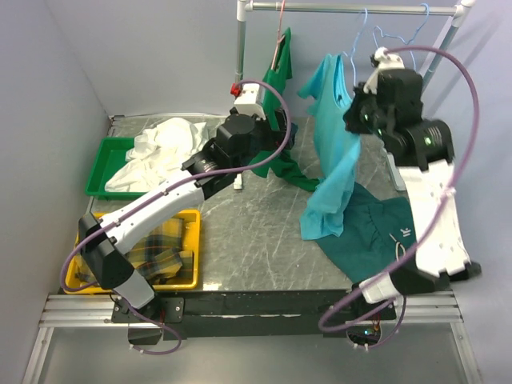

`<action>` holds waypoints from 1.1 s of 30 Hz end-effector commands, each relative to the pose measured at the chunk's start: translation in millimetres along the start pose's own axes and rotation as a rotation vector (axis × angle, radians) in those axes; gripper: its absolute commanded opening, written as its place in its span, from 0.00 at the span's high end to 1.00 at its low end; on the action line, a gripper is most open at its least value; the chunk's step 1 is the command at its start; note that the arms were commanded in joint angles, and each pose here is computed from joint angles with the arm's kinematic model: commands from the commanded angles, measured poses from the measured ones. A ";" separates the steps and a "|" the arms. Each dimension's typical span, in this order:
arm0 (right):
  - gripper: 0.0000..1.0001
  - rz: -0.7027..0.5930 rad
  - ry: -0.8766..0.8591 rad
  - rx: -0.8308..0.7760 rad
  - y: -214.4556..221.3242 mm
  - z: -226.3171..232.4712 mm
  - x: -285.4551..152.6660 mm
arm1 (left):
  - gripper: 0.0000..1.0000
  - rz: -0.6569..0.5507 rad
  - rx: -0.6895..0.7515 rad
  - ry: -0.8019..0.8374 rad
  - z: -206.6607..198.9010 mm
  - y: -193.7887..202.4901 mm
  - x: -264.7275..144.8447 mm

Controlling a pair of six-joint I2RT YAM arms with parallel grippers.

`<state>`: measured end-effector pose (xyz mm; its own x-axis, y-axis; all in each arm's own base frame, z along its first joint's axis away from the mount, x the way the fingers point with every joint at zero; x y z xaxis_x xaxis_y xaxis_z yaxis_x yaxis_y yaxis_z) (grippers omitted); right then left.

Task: Place the t-shirt on the hanger
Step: Place the hanger at the clothesline.

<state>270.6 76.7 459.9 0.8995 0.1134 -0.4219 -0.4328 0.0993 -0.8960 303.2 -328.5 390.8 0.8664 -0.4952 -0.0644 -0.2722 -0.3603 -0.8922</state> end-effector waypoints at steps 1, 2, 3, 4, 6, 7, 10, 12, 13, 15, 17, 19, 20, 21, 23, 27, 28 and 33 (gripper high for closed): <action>1.00 -0.151 0.017 -0.002 -47.3 1.2 13.6 | 0.04 -0.042 -0.046 0.118 -15.8 -30.8 -26.0; 1.00 -0.165 0.018 0.002 -52.1 0.8 16.5 | 0.05 -0.045 -0.051 0.134 -17.5 -33.7 -29.9; 1.00 -0.189 0.015 0.008 -59.3 1.9 16.2 | 0.05 -0.045 -0.054 0.145 -18.8 -35.0 -31.7; 1.00 -0.179 0.020 0.011 -59.7 3.1 25.7 | 0.05 -0.047 -0.055 0.149 -19.9 -37.7 -33.3; 1.00 -0.201 0.006 0.014 -65.8 5.9 29.6 | 0.05 -0.041 -0.055 0.174 -23.4 -40.3 -37.4; 1.00 -0.194 0.007 0.010 -65.3 6.7 37.0 | 0.05 -0.038 -0.059 0.178 -24.1 -40.8 -38.3; 1.00 -0.185 0.017 0.005 -64.2 7.2 49.9 | 0.05 -0.033 -0.064 0.197 -25.2 -42.0 -41.9; 1.00 -0.173 0.026 0.003 -59.9 6.7 58.8 | 0.05 -0.030 -0.067 0.206 -25.8 -42.8 -45.0; 1.00 -0.167 0.029 0.004 -57.7 6.4 60.6 | 0.05 -0.031 -0.068 0.210 -26.5 -43.3 -46.1; 1.00 -0.144 0.028 -0.001 -49.9 6.9 68.7 | 0.05 -0.033 -0.070 0.209 -25.1 -44.1 -49.0; 1.00 -0.144 0.027 0.002 -47.2 6.5 69.5 | 0.04 -0.042 -0.076 0.216 -25.3 -48.2 -54.6; 1.00 -0.128 0.029 0.000 -41.1 5.3 71.8 | 0.03 -0.037 -0.079 0.213 -23.6 -46.8 -57.5; 1.00 -0.131 0.024 -0.001 -40.9 5.6 71.4 | 0.03 -0.050 -0.086 0.219 -24.0 -52.0 -63.2; 1.00 -0.128 0.026 -0.003 -39.7 5.1 71.7 | 0.02 -0.051 -0.086 0.220 -23.1 -52.5 -66.0; 1.00 -0.128 0.035 -0.004 -39.6 4.2 72.5 | 0.03 -0.062 -0.089 0.222 -22.7 -57.5 -72.8; 1.00 -0.113 0.021 -0.003 -36.7 6.0 75.5 | 0.02 -0.062 -0.087 0.216 -20.4 -60.7 -81.6; 1.00 -0.109 0.009 0.002 -35.6 7.2 74.6 | 0.02 -0.068 -0.087 0.212 -18.8 -63.2 -85.5; 0.36 -0.124 -0.016 0.030 -26.2 6.8 62.8 | 0.04 -0.054 -0.070 0.119 0.1 -57.0 -100.1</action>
<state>360.6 93.5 428.1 0.8976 0.0837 -0.4328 -0.4396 0.0972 -0.8929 240.1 -278.1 452.0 0.7907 -0.6087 0.0662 -0.2629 -0.4351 -0.8611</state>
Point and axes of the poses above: each gripper's point midway between its finger pads, its own x axis out along the fingers, its own z axis along the line the jaws close on, y = z × x, the point moved 7 cm from there along -x, back along the fingers, and after that the axes turned 1 degree about -x, right-handed, at the moved point
